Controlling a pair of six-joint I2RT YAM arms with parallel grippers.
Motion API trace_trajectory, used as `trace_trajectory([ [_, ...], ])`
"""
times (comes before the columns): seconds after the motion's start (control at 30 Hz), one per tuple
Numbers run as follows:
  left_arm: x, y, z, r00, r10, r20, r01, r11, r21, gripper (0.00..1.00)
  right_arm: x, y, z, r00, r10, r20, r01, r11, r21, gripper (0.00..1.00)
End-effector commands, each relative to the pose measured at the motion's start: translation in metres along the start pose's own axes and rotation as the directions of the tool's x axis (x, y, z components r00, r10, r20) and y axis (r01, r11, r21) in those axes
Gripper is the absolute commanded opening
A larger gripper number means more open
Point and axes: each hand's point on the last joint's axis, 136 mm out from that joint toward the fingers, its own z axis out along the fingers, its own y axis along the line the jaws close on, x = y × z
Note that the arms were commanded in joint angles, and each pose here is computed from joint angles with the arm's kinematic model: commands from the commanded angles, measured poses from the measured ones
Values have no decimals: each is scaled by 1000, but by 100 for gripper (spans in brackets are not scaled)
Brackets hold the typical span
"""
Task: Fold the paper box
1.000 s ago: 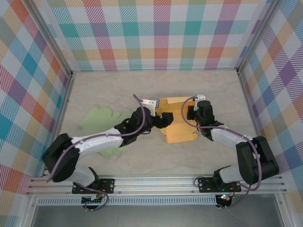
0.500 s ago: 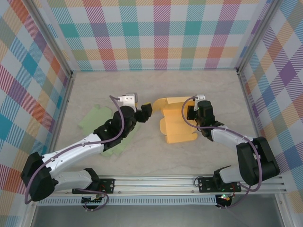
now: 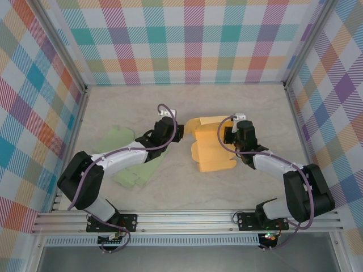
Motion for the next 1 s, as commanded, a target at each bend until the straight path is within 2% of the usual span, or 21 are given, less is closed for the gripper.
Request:
trace_trajectory([
  [0.0,-17,-26,-4,999,-3,39,-2,991,130,68,-7,6,-1,999,15,30,-14,1000,-25,0],
  [0.33,5,-79,-17,1000,5,-13,0,938,347,69,-7,7,3,1000,14,24,-13,1000,-26,0],
  [0.73,25,-101,-22,991,137,-12,-116,882,456,65,-7,6,2,1000,14,26,-13,1000,-24,0],
  [0.97,18,-110,-21,981,190,26,-179,857,483,64,-7,7,2,1000,16,26,-15,999,-28,0],
])
